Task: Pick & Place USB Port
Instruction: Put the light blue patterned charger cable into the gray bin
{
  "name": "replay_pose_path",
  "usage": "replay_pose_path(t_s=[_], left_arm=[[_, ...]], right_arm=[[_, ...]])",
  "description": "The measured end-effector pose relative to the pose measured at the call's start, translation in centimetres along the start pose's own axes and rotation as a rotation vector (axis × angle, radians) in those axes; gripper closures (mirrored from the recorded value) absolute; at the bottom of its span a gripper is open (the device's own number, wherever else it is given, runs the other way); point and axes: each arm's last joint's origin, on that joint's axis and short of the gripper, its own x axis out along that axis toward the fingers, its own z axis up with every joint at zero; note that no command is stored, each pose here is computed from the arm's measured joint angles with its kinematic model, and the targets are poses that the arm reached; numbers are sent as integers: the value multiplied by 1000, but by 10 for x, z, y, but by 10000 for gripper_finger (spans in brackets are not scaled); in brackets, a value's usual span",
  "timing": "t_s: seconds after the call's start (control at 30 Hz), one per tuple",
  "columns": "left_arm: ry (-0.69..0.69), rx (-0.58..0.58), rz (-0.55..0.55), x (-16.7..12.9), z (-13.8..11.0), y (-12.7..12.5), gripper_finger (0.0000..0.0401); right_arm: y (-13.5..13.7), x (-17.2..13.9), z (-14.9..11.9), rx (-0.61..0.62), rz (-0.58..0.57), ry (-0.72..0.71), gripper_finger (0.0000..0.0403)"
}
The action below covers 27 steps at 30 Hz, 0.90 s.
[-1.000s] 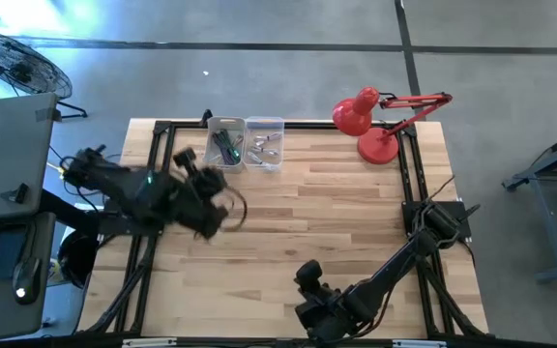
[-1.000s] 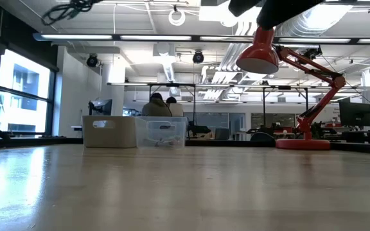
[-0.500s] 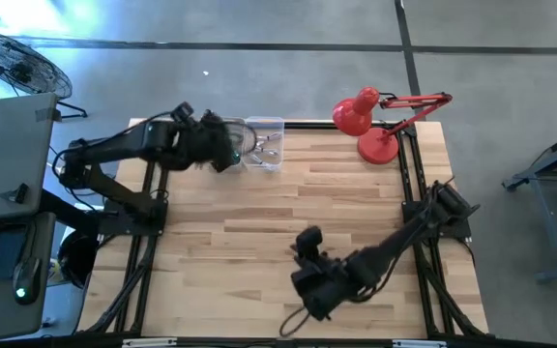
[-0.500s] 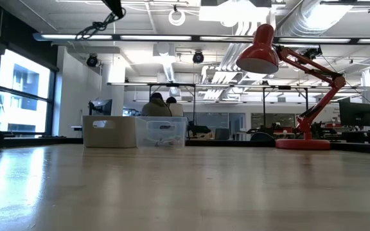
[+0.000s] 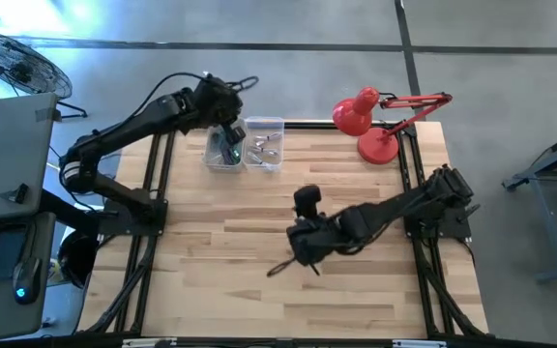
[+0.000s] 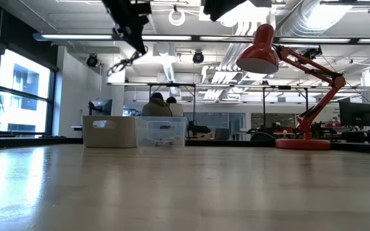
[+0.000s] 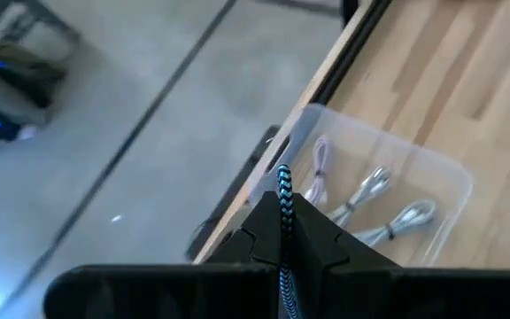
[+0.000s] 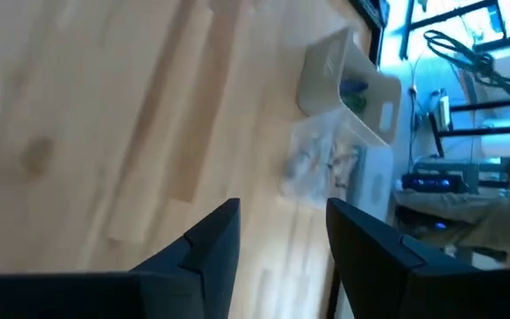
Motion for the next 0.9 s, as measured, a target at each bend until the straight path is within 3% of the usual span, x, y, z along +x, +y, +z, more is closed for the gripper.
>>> replay_pose_path(t_s=[0.3, 0.57, 0.9], left_arm=[[103, -167, -33, 57, -52, 37, 401], [101, -224, -95, 85, -85, 32, 401], [127, -325, -97, 90, -94, 27, 401]], right_arm=[[-37, 3, -20, 24, -14, 72, 242], [-55, 3, -27, 83, 65, 50, 242], [-60, 7, -30, 86, 74, 59, 242]])
